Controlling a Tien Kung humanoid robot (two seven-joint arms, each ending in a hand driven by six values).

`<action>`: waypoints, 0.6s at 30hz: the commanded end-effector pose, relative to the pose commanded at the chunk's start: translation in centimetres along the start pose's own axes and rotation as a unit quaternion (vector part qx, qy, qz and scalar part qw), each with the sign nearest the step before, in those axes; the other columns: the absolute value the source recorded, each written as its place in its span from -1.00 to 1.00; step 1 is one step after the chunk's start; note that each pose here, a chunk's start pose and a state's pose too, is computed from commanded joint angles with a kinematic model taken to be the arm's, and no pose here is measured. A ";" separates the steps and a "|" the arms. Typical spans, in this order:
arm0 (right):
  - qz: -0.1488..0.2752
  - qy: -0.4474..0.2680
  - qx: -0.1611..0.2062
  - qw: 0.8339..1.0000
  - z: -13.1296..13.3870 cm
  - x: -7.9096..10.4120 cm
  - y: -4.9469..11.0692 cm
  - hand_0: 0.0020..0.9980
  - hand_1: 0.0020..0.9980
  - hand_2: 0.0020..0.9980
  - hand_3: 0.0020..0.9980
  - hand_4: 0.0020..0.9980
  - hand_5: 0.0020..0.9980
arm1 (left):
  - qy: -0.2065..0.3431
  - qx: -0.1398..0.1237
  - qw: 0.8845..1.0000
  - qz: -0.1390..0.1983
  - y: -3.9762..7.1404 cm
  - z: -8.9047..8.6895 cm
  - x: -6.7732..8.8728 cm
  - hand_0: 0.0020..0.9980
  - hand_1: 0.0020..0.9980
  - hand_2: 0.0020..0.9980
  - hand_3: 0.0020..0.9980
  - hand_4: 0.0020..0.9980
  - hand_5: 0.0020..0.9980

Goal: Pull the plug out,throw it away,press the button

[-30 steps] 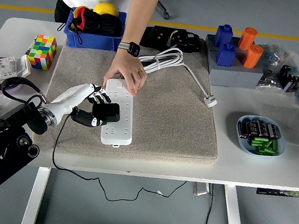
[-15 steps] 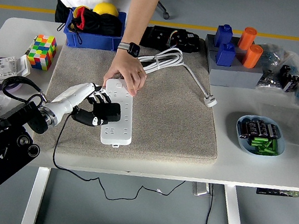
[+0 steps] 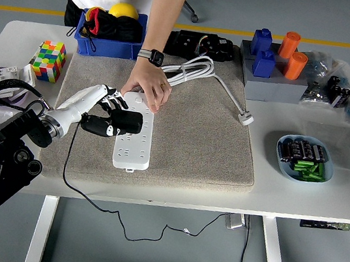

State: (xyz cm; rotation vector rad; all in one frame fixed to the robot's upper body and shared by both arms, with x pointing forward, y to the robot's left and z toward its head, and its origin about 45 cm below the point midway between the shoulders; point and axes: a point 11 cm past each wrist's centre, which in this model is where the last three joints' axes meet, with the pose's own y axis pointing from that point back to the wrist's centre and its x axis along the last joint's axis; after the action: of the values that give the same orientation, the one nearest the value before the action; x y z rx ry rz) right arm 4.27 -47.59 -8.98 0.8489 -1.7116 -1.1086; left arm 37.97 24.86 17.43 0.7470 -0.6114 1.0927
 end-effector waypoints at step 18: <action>-0.001 -0.001 -0.003 1.000 0.3 -0.1 0.0 0.49 0.35 0.35 0.27 0.32 0.04 | 0.019 0.063 0.996 0.057 -0.1 -5.2 2.9 0.03 -0.33 -0.26 0.09 0.36 -1.00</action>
State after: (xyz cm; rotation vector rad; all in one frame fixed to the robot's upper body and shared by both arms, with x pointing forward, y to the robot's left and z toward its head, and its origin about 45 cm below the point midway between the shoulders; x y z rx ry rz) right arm 4.02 -47.44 -9.08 0.8472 -1.7083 -1.1149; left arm 39.41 30.57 16.41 0.8060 -0.5629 1.2560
